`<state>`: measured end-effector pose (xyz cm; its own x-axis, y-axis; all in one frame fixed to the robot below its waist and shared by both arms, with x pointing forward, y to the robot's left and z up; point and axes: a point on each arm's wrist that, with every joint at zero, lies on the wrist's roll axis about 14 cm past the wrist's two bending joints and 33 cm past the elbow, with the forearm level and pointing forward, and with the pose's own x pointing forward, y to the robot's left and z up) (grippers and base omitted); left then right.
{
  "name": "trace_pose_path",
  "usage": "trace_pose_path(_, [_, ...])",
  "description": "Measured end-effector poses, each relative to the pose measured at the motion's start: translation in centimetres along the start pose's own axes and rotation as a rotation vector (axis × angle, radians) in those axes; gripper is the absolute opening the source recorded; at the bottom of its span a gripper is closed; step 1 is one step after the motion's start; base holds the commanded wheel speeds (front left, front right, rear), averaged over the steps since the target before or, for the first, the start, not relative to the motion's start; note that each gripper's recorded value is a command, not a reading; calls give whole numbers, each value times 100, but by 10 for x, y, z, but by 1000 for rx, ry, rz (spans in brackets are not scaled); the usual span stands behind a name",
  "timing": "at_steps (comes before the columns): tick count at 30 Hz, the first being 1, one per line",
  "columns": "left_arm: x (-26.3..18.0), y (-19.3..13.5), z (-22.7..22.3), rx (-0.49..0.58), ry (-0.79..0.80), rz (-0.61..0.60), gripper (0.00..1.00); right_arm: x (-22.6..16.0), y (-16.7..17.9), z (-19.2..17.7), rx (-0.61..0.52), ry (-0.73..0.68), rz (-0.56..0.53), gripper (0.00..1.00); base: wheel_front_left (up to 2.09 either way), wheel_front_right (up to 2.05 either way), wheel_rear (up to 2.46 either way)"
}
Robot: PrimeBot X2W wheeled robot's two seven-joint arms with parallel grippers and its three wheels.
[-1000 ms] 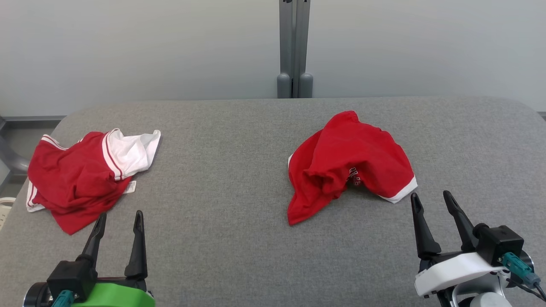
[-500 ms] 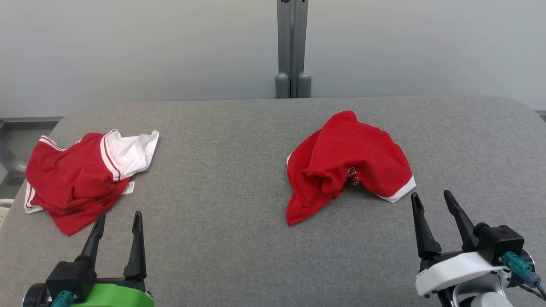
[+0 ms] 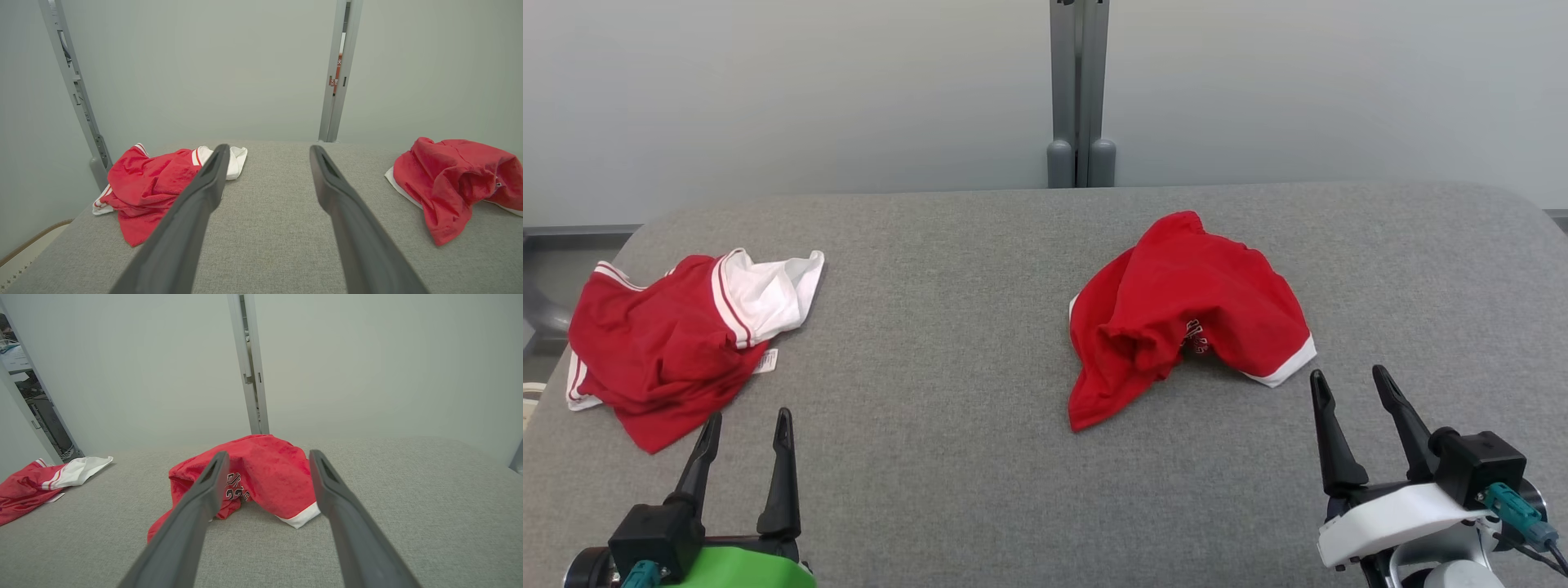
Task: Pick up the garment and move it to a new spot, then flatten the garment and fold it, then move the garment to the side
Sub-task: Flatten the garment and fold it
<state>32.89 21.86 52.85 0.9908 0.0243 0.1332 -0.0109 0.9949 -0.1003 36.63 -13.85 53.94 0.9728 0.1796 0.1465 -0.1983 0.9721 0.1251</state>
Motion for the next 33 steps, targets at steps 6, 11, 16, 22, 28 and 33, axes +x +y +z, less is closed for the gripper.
trace_pose_path(6, [0,0,-1,1,3,1,100,0,-1,-2,1,6,-3,100,0,0,0])
trace_pose_path(11, [0,0,-1,1,4,0,100,-1,-1,-3,2,10,-4,100,0,0,0])
trace_pose_path(16, [0,0,-1,3,4,2,100,-1,-3,-5,2,15,-9,100,0,0,0])
trace_pose_path(22, [0,1,-3,4,9,9,100,0,-7,-9,-4,27,-15,100,0,0,0])
trace_pose_path(28, [3,-1,-10,5,29,9,100,27,-18,2,-67,9,6,100,0,0,0])
trace_pose_path(33, [15,-8,-13,-7,35,1,100,64,-29,15,-141,-3,32,100,0,0,0])
